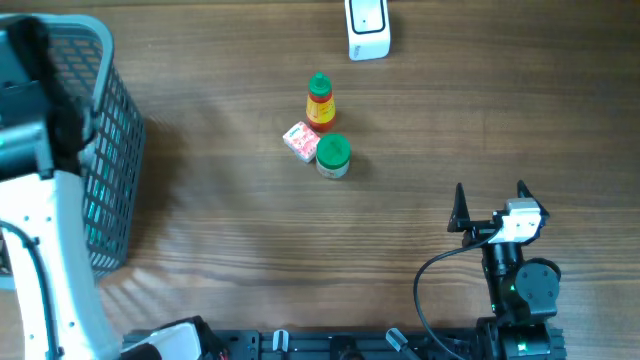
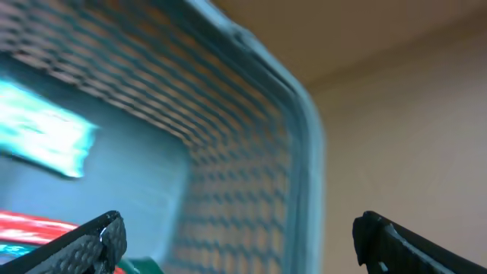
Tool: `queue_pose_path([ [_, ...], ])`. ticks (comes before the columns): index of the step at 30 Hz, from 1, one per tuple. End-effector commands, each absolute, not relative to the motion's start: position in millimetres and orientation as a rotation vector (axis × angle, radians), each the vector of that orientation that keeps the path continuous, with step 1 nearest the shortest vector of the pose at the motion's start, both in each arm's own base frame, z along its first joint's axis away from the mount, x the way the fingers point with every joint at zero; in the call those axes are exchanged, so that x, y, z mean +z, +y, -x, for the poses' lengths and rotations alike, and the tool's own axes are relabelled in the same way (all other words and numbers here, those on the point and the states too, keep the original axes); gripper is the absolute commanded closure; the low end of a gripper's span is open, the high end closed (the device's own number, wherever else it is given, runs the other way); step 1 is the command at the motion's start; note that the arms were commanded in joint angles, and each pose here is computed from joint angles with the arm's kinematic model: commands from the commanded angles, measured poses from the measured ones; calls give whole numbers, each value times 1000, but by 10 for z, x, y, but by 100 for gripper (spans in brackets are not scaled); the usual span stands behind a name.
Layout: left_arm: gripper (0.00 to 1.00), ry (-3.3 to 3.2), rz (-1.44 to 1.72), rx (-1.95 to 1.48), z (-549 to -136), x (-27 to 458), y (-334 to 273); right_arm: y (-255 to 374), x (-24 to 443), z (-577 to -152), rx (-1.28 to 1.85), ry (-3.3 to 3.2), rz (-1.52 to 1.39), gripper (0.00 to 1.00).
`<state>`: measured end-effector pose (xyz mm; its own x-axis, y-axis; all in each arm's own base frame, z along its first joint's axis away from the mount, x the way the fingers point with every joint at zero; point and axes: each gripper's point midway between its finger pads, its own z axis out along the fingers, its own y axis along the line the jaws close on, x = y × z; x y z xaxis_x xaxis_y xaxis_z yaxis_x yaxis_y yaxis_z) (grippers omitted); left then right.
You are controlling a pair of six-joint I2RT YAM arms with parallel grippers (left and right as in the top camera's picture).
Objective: Scan the item barcode
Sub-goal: 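Drop the Kleenex pack beside the jar and return toward basket, then reach the left gripper into the basket and grasp the mint toilet-tissue pack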
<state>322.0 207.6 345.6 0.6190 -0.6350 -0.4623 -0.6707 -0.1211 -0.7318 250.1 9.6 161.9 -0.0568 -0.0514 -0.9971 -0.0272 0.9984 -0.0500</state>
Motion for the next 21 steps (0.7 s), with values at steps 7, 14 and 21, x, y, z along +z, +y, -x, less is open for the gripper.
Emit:
queue_pose_path([
  [7,1,723,2253,231,-2736,2520,2743,113,1625,-2502,-13,1625,73,0],
  [14,1,735,2434,284,-2669,1925,2988,113,1625,-2502,-14,1625,73,0],
  [21,1,728,2588,344,-2467,1446,2984,113,1625,-2502,-14,1625,73,0],
])
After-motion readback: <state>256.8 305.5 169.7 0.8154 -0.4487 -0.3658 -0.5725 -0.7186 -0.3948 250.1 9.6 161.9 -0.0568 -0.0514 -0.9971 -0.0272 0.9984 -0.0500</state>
